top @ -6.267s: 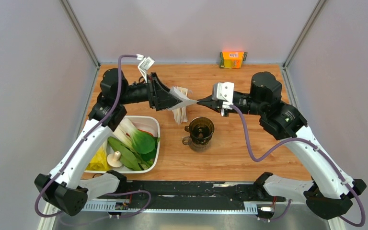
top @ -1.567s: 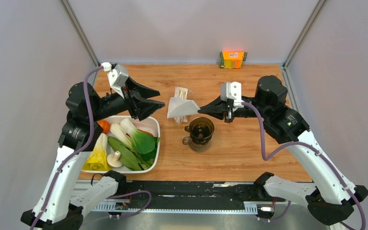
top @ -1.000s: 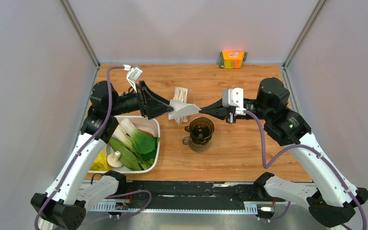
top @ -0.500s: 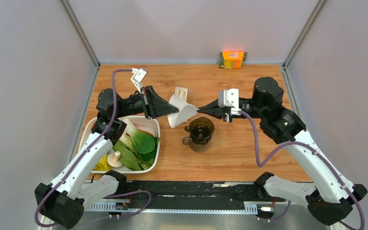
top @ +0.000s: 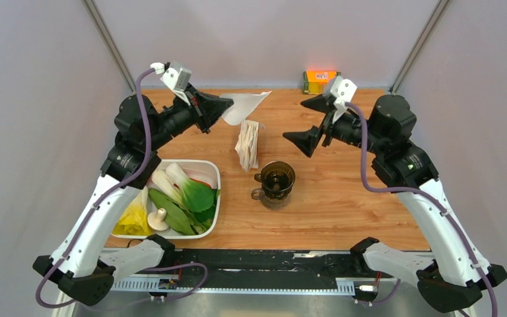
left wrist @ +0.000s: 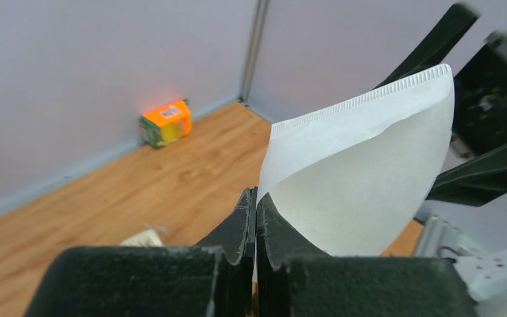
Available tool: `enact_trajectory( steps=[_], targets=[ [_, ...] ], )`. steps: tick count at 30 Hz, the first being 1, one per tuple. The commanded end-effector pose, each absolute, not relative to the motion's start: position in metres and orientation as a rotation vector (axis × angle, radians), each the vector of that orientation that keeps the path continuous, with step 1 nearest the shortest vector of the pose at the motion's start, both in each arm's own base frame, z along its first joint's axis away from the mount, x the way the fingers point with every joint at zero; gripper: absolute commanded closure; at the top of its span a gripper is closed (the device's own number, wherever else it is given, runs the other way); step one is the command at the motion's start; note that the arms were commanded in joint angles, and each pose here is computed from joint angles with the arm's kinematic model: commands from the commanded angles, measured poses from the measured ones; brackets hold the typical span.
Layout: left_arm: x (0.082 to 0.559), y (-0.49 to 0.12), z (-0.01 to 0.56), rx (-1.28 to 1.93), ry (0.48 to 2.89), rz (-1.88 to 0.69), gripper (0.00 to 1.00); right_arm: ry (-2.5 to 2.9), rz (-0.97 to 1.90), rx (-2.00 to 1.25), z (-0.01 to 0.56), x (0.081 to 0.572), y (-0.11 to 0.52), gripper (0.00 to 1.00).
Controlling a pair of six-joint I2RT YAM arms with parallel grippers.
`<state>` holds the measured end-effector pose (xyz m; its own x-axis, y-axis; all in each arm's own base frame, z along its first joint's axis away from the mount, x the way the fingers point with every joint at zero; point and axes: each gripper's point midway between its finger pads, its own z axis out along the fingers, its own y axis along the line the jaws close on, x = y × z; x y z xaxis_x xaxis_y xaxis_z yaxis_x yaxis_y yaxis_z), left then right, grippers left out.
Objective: Place the coffee filter in the dripper
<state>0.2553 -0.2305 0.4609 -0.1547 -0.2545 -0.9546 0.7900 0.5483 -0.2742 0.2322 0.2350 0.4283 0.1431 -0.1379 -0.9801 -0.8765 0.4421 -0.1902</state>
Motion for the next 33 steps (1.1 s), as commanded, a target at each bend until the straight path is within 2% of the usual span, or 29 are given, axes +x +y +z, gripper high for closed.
enact_trajectory(
  steps=[1,4,10,20,26,33],
  targets=[
    [0.287,-0.215,0.455,0.589,1.445,-0.480,1.00,1.275,0.720,-0.734,0.509,0.236,0.221,0.00],
    [0.296,-0.211,0.470,0.580,1.412,-0.326,1.00,1.229,0.738,-0.677,0.532,0.238,0.220,0.00],
    [0.303,-0.226,0.476,0.613,1.406,-0.236,1.00,1.220,0.661,-0.628,0.542,0.254,0.223,0.00],
    [0.304,-0.248,0.478,0.626,1.410,-0.260,1.00,1.238,0.494,-0.685,0.523,0.271,0.251,0.00],
    [0.297,-0.257,0.477,0.642,1.409,-0.301,1.00,1.291,0.385,-0.643,0.510,0.293,0.246,0.00],
    [0.291,-0.259,0.482,0.646,1.398,-0.333,1.00,1.314,0.342,-0.659,0.496,0.300,0.246,0.08]
  ],
)
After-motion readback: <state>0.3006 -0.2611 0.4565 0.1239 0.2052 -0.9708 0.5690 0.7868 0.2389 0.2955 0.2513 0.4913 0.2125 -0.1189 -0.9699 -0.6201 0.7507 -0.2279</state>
